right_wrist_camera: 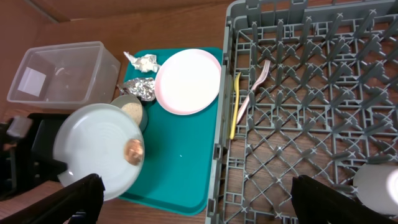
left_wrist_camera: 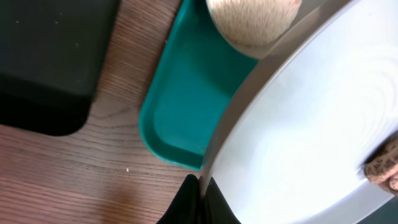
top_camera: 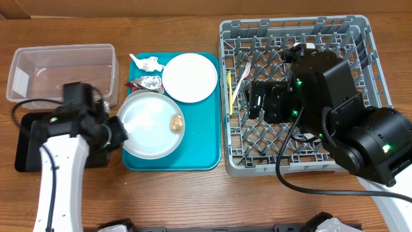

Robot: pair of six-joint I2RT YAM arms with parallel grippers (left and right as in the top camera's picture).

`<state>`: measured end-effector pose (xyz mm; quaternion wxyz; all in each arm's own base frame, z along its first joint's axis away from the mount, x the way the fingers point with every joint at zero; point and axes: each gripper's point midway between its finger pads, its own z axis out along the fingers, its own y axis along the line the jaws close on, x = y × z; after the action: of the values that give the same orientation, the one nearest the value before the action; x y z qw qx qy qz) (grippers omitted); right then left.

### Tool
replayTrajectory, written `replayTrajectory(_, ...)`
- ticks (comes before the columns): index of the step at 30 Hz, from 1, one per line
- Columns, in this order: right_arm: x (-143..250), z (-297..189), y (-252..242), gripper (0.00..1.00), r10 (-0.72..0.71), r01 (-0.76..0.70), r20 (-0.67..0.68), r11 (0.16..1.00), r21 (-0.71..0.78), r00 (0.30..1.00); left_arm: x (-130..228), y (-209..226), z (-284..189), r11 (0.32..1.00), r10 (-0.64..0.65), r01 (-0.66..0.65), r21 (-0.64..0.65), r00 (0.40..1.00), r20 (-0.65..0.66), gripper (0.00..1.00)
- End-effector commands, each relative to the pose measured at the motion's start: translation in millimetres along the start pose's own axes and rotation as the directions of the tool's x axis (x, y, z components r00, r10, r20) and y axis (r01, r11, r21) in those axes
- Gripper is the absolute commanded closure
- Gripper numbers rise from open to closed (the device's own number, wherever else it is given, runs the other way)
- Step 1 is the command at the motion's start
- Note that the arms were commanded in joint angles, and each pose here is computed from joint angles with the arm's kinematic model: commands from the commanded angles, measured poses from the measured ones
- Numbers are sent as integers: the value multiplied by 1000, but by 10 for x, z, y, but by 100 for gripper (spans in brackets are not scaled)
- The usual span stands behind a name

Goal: Sort waste into correct bins and load items into the dishwasher rack
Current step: 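Carry the grey plate left and set it on the black tray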

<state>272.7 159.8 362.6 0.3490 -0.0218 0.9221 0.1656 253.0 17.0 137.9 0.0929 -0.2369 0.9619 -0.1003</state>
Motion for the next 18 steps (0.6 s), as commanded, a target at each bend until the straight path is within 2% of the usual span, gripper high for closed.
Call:
replayTrajectory(1,-47,-34,-9,0,8,-8,21,1000,3,1000,-30,74,-175,992,-32,27,122,999,36,96)
replayTrajectory(3,-48,-36,-9,0,8,-8,21,1000,3,1000,-67,268,-229,990,-93,86,114,994,52,96)
replayTrajectory(7,-48,-36,-9,0,8,-8,21,1000,3,1000,-98,784,-326,949,-310,304,83,947,79,96)
replayTrajectory(12,-46,-36,-9,0,8,-8,21,1000,3,1000,-25,1324,-423,827,-558,562,12,820,127,96)
replayTrajectory(15,-46,-34,-9,0,8,-8,21,1000,3,1000,30,1534,-465,759,-641,651,-17,751,156,96)
replayTrajectory(18,-47,-34,-8,0,8,-8,21,1000,3,1000,141,1789,-511,659,-717,744,-109,665,210,96)
